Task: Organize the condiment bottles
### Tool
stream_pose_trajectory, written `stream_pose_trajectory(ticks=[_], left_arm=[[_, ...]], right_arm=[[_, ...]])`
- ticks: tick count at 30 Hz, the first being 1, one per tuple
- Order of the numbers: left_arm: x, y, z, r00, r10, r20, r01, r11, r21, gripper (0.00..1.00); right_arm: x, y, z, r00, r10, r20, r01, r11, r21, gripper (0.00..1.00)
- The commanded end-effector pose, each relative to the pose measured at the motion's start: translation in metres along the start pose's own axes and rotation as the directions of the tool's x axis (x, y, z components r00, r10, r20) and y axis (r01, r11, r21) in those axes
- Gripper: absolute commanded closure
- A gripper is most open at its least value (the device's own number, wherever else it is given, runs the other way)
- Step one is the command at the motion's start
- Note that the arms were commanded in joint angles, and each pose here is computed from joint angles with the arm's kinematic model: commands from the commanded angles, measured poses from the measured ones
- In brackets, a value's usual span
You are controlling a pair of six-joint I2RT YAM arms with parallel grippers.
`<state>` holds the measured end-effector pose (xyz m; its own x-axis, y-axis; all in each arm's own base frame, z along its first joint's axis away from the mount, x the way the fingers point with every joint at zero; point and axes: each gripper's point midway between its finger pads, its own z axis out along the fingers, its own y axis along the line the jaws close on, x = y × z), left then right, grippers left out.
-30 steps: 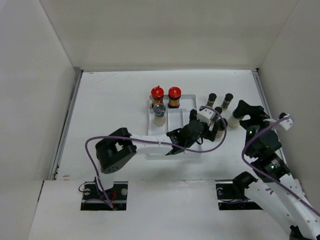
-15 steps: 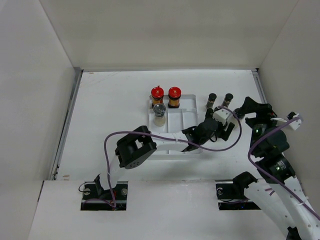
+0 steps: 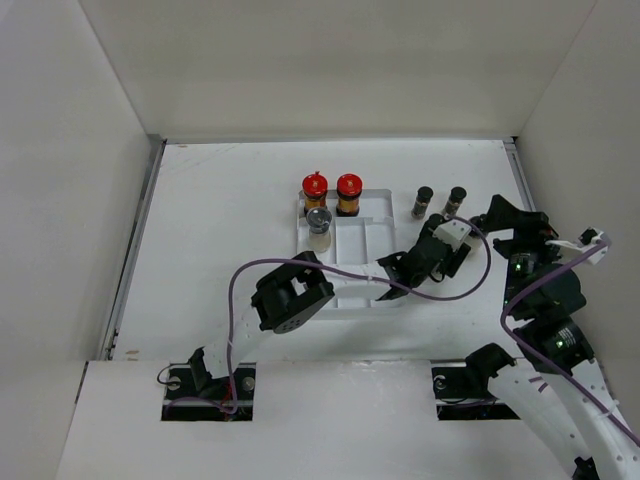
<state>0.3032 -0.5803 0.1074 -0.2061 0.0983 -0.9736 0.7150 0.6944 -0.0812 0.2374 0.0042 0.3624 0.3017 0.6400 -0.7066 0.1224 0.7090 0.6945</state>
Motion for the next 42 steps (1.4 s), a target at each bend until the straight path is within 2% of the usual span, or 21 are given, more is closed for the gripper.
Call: stream_pose_trajectory(ticks=[1, 4, 7, 12, 16, 22, 24, 25, 28, 30, 32, 35, 39, 42], left_arm=[[-0.031, -0.001, 0.007, 0.998, -0.004, 0.069, 0.004, 1.000, -0.007, 0.40], [-0.038, 0.001, 0.001, 0.997, -0.003, 0.078, 0.004, 1.000, -0.015, 0.56], [-0.063, 0.000, -0.019, 0.993, -0.011, 0.114, 0.012, 1.000, -0.004, 0.63], [-0.121, 0.006, -0.073, 0.974, -0.043, 0.222, 0.042, 0.999, 0.010, 0.64], [-0.144, 0.030, -0.120, 0.961, -0.054, 0.271, 0.065, 0.997, -0.032, 0.64], [-0.133, 0.103, -0.186, 0.956, -0.058, 0.289, 0.122, 0.970, -0.208, 0.63], [-0.123, 0.134, -0.204, 0.955, -0.060, 0.291, 0.146, 0.947, -0.285, 0.63], [-0.116, 0.151, -0.212, 0.955, -0.064, 0.289, 0.160, 0.933, -0.324, 0.63], [-0.097, 0.193, -0.236, 0.951, -0.096, 0.295, 0.215, 0.888, -0.406, 0.63], [-0.084, 0.214, -0.245, 0.949, -0.112, 0.294, 0.240, 0.863, -0.445, 0.63], [-0.073, 0.227, -0.248, 0.949, -0.127, 0.288, 0.255, 0.847, -0.466, 0.63], [-0.058, 0.241, -0.245, 0.952, -0.139, 0.271, 0.261, 0.830, -0.493, 0.62], [-0.047, 0.245, -0.238, 0.952, -0.153, 0.265, 0.270, 0.831, -0.487, 0.62], [-0.039, 0.247, -0.234, 0.954, -0.160, 0.253, 0.269, 0.830, -0.489, 0.61]], right_arm=[[-0.007, 0.010, 0.001, 0.999, 0.024, 0.023, -0.024, 0.999, -0.042, 0.09], [-0.005, 0.009, 0.001, 0.999, 0.023, 0.021, -0.022, 0.999, -0.042, 0.09], [-0.005, 0.009, 0.001, 0.999, 0.028, 0.027, -0.026, 0.998, -0.048, 0.09], [-0.007, 0.011, 0.001, 0.999, 0.040, 0.037, -0.037, 0.997, -0.063, 0.09], [0.001, 0.009, 0.004, 0.999, 0.025, 0.025, -0.023, 0.998, -0.059, 0.09], [0.037, 0.009, 0.011, 0.998, -0.014, -0.055, 0.010, 0.997, -0.076, 0.13], [0.052, 0.012, 0.013, 0.995, -0.032, -0.092, 0.023, 0.995, -0.094, 0.19], [0.060, 0.013, 0.014, 0.993, -0.042, -0.112, 0.031, 0.994, -0.106, 0.25], [0.079, 0.014, 0.017, 0.984, -0.078, -0.162, 0.058, 0.990, -0.125, 0.51], [0.090, 0.011, 0.018, 0.976, -0.107, -0.190, 0.085, 0.989, -0.119, 0.65], [0.098, 0.008, 0.020, 0.969, -0.129, -0.210, 0.106, 0.988, -0.117, 0.70], [0.111, 0.001, 0.020, 0.958, -0.162, -0.239, 0.140, 0.985, -0.104, 0.65], [0.124, -0.017, 0.019, 0.944, -0.199, -0.262, 0.188, 0.980, -0.065, 0.33], [0.129, -0.032, 0.019, 0.936, -0.223, -0.273, 0.225, 0.974, -0.026, 0.18]])
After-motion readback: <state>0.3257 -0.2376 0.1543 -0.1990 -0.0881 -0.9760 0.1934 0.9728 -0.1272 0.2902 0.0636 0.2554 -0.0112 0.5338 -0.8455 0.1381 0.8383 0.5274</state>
